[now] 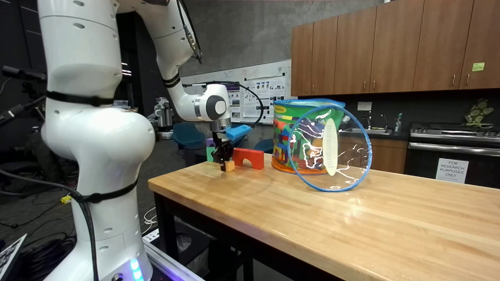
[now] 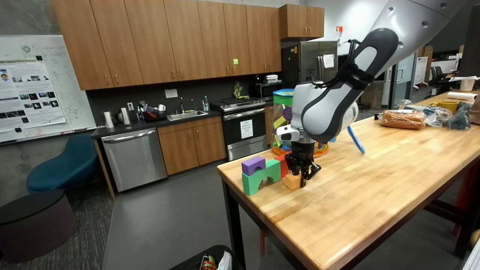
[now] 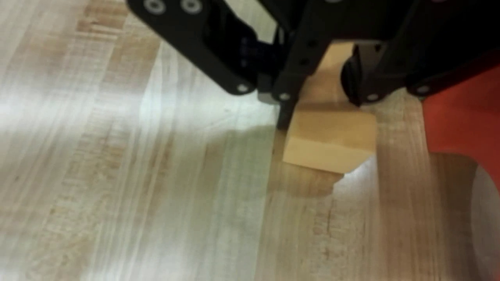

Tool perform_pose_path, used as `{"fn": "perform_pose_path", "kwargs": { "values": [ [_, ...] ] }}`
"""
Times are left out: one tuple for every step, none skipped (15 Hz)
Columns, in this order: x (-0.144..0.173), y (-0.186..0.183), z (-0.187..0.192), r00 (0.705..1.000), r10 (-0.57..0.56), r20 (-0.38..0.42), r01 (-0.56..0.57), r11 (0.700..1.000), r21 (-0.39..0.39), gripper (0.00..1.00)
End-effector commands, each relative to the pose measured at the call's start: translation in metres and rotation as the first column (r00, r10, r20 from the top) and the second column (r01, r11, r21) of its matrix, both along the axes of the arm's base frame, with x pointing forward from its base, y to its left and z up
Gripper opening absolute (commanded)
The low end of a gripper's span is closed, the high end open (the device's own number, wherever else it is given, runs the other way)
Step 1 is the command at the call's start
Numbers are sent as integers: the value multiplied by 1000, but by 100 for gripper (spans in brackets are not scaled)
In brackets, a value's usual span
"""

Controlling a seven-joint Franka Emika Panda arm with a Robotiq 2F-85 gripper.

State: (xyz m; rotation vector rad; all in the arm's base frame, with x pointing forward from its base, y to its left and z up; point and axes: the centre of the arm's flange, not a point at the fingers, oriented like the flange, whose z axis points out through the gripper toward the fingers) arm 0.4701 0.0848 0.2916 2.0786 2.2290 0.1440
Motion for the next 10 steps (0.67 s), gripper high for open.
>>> {"fn": "perform_pose_path", "kwargs": {
  "values": [
    [-13,-11,23,999,-21,-49,21,1000,0,6],
    [-18,-13,29,997,-28,-71,27,1000,-5,7],
    [-22,-16,34,995,-40,-94,40,999,-8,7],
    [-27,-20,41,991,-52,-120,51,999,-14,7],
    [-32,-25,48,987,-72,-146,69,997,-25,7],
    [-37,-30,54,982,-87,-168,83,996,-29,7],
    [-42,-36,57,976,-101,-191,96,995,-37,7],
    [-47,-43,59,971,-118,-210,110,993,-48,7],
    [-51,-49,60,964,-132,-231,123,991,-55,7],
    [-56,-56,59,957,-146,-249,134,989,-65,7]
  ]
}}
